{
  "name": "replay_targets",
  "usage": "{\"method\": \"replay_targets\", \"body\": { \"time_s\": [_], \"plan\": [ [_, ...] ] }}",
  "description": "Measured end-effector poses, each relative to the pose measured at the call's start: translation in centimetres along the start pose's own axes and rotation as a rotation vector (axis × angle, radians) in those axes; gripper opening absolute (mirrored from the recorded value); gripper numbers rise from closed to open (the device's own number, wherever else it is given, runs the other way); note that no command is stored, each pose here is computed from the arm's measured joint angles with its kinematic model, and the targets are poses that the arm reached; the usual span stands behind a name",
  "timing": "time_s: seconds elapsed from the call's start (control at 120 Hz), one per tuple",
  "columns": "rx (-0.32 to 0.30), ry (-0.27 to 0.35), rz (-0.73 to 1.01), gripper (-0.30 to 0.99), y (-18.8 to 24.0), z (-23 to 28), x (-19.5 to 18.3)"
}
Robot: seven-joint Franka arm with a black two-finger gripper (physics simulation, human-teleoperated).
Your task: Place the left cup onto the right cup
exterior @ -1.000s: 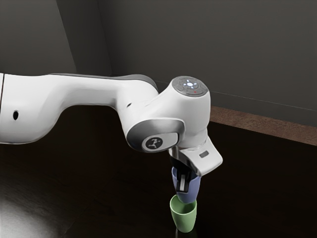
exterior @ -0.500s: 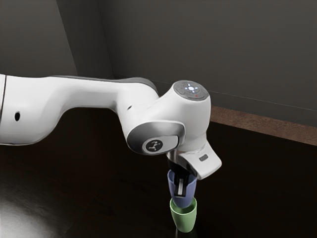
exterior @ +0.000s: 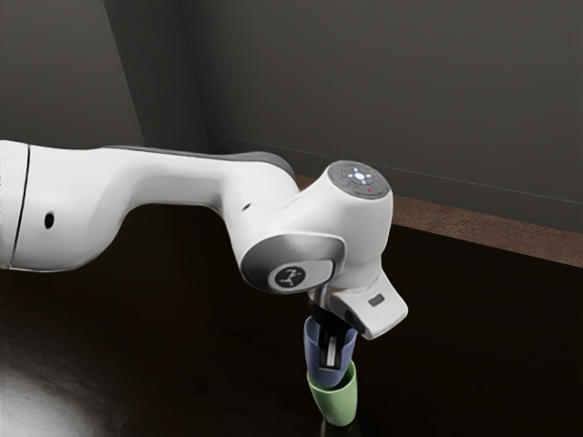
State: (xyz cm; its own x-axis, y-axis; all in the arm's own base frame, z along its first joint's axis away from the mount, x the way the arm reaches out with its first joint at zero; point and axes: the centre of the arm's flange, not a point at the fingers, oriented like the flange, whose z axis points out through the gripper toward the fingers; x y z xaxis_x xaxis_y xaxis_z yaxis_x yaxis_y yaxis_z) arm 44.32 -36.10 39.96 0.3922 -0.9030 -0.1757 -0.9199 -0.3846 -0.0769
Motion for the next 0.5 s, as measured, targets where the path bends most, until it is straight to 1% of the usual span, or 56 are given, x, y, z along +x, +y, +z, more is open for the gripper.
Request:
{"method": "replay_targets", "body": {
  "time_s": [0.192, 0.5],
  "plan": [
    [0.003, -0.015, 0.004, -0.09, -0.3, 1.0, 0.2],
    [0.012, -0.018, 0.020, -0.09, -0.8, 1.7, 1.2]
  ]
}}
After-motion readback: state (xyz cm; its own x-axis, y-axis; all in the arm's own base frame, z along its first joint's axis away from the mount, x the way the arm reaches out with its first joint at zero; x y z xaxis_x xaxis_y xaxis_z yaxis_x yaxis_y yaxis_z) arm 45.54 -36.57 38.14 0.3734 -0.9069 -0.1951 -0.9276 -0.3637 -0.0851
